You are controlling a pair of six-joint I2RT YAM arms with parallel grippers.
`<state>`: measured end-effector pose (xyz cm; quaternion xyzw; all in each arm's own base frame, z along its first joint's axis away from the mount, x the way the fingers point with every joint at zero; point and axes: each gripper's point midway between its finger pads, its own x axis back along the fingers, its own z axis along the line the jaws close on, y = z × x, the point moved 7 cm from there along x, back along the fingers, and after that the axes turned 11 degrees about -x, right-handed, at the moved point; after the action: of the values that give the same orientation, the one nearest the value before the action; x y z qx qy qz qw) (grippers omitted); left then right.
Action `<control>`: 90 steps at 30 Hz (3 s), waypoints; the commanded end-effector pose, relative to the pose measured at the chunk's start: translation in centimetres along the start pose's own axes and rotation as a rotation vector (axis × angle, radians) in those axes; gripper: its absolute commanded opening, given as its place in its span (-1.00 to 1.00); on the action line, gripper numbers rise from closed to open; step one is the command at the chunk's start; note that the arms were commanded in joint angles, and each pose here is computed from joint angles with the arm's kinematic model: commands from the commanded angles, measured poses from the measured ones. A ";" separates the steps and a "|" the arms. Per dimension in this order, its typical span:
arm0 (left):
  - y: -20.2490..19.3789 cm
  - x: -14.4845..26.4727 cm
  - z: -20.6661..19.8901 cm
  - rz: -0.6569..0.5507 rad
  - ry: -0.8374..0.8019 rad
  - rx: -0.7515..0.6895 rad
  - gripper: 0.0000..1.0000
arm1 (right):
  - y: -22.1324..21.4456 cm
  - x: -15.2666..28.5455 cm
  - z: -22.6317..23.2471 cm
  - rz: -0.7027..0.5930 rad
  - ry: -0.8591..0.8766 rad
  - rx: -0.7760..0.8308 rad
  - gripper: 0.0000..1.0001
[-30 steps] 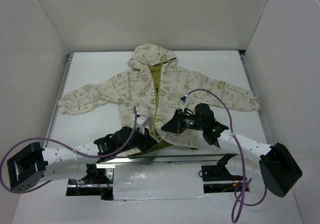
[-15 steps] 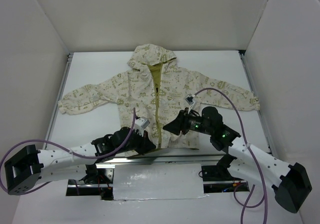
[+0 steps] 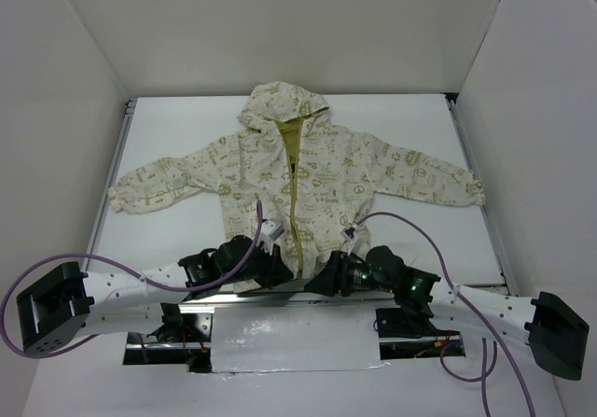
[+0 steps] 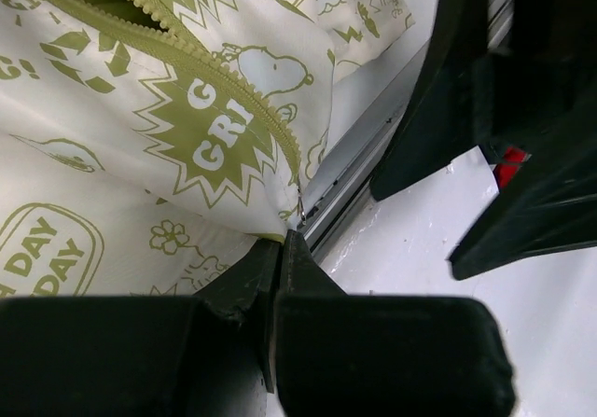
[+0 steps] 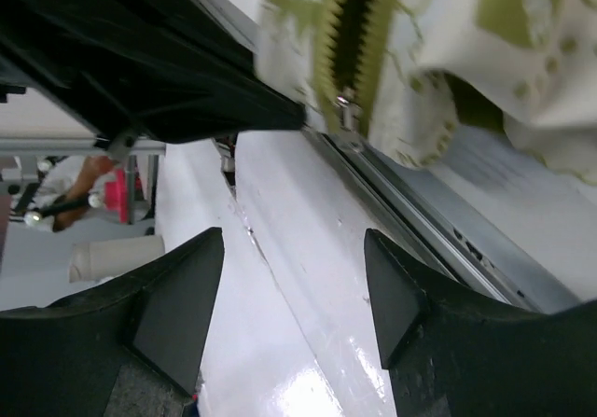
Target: Zip up the jacket
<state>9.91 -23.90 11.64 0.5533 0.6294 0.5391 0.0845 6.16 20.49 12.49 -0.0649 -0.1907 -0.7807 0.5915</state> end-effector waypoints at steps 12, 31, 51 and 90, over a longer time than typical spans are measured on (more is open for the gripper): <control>3.8 -0.5 -2.6 -0.171 -0.150 0.042 -1.00 | 0.5 -2.0 1.0 -0.094 0.141 -0.126 0.32; 3.8 -1.5 -2.8 -0.156 -0.167 0.060 -1.00 | 0.4 -0.9 -0.7 -0.164 0.115 -0.183 -0.02; 5.6 -1.4 -2.7 -0.243 -0.113 0.107 -1.00 | -0.5 -1.1 -2.7 -0.087 0.029 -0.220 0.26; 4.5 -1.3 -2.3 -0.230 -0.112 0.114 -1.00 | 1.5 -0.3 -4.1 -0.203 0.022 -0.165 -0.14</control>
<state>11.35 -26.66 14.10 0.5208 0.7013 0.4722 0.1184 9.30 20.92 12.80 -0.0540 -0.1067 -0.8492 0.5143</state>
